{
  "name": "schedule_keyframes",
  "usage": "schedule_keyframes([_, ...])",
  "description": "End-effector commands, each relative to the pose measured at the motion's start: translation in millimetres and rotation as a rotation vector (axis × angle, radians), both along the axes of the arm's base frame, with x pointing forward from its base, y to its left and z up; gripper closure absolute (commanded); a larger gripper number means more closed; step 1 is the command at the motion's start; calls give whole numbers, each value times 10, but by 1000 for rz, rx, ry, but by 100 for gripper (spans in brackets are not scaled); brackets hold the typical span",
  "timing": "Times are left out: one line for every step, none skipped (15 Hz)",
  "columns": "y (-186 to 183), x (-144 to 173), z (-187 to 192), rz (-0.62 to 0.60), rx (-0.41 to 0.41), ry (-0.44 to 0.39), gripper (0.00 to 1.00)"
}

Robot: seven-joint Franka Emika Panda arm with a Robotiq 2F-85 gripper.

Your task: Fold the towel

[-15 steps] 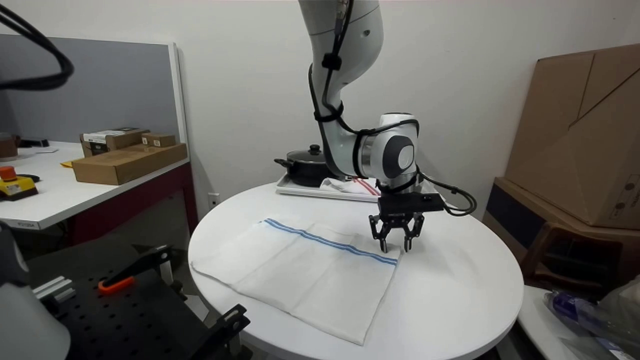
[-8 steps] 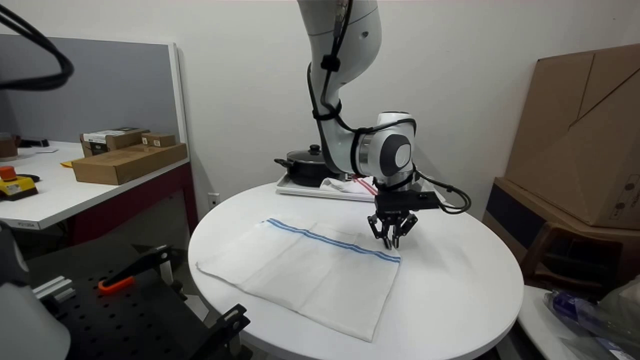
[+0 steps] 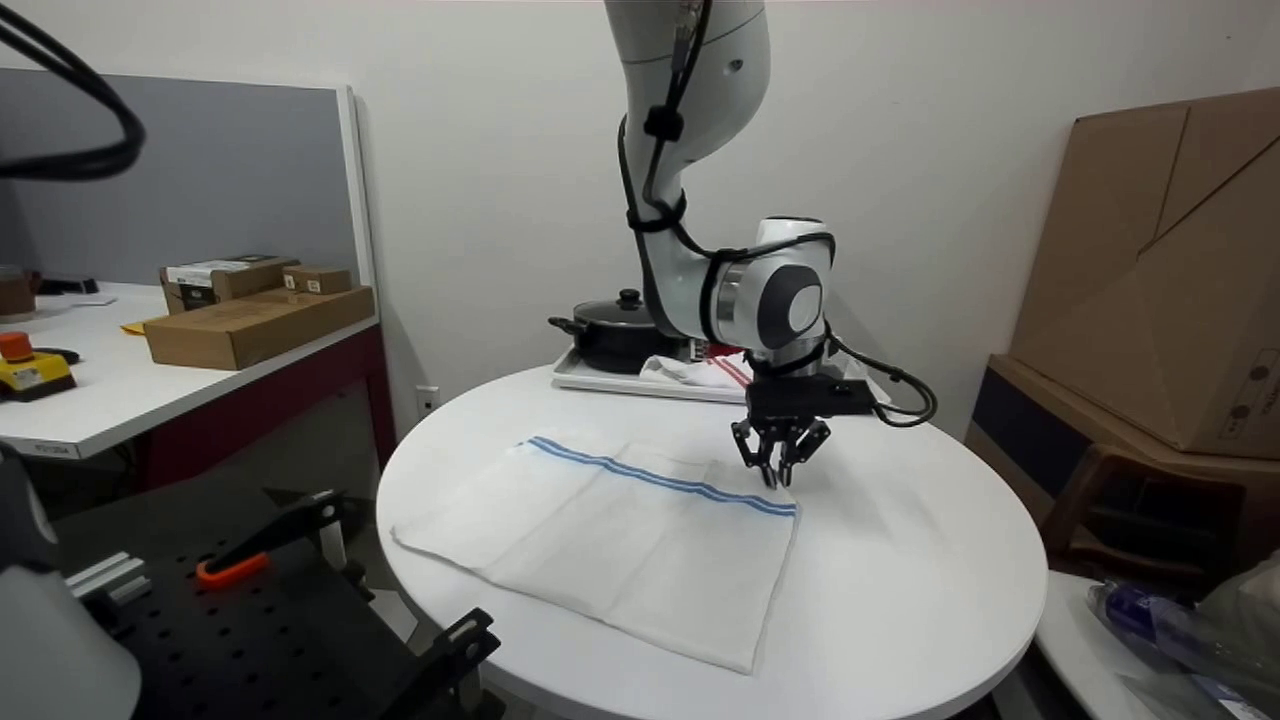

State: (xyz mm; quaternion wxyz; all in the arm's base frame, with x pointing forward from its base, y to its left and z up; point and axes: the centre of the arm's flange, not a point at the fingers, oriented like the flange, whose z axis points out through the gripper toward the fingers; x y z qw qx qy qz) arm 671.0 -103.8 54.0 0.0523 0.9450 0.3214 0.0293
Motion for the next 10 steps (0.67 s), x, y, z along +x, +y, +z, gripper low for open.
schedule_keyframes([48,-101,215,25,20,-26,97])
schedule_keyframes([63,-107,252,27,17,-28,97])
schedule_keyframes([84,-128,306,34,13,-26,97])
schedule_keyframes([104,-156,356,43,11,-21,97])
schedule_keyframes([128,-193,406,53,3,-16,97])
schedule_keyframes([143,-222,452,59,-1,-11,97])
schedule_keyframes([172,-270,510,67,6,2,97])
schedule_keyframes([197,-305,551,69,9,13,97])
schedule_keyframes([253,-357,613,60,8,34,97])
schedule_keyframes([298,-397,657,45,2,48,97])
